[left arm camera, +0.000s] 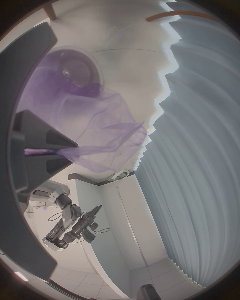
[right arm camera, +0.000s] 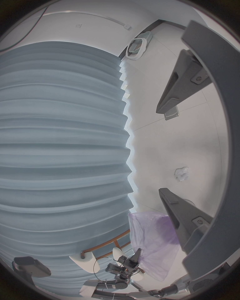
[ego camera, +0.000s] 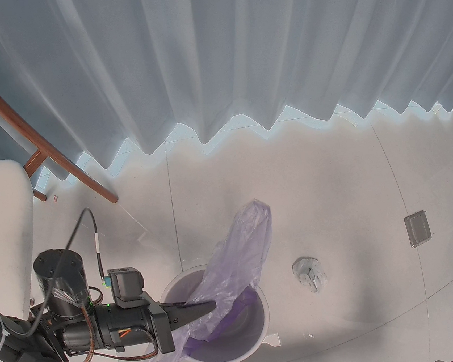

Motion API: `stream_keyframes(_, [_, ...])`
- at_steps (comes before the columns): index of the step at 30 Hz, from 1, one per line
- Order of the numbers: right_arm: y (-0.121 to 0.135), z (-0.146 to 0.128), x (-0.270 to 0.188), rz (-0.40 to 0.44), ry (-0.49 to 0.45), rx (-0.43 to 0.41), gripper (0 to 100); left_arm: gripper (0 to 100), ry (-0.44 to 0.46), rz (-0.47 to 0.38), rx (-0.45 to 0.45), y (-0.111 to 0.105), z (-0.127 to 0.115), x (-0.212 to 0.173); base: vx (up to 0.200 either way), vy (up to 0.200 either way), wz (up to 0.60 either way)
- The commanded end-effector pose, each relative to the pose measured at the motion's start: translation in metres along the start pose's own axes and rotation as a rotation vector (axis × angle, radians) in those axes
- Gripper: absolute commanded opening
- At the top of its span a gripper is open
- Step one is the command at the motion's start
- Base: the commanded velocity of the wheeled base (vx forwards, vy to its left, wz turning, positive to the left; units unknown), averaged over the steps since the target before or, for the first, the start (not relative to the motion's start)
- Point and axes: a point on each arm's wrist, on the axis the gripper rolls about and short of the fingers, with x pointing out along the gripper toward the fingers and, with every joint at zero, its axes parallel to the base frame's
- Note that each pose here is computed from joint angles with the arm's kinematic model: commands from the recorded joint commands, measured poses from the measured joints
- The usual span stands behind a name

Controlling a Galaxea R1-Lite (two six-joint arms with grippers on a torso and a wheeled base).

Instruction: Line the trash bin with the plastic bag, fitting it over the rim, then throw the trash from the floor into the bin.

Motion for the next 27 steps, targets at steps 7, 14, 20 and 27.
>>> stream_keyframes(7, [0.0,-0.005,0.0,0.001,0.001,0.0,100,0,0.106,0.044,-0.057,0.016,-0.024,0.008,0.0,0.0,0.0])
stream_keyframes(14, [0.0,-0.005,0.0,0.001,0.001,0.0,100,0,0.164,0.052,-0.039,0.016,-0.044,0.0,0.0,0.0,0.0])
stream_keyframes(20, [0.0,-0.005,0.0,0.001,0.001,0.0,100,0,0.196,0.069,-0.019,0.023,-0.049,0.008,0.0,0.0,0.0])
stream_keyframes(27, [0.0,-0.005,0.0,0.001,0.001,0.0,100,0,0.021,0.09,0.001,0.034,-0.027,0.038,0.0,0.0,0.0])
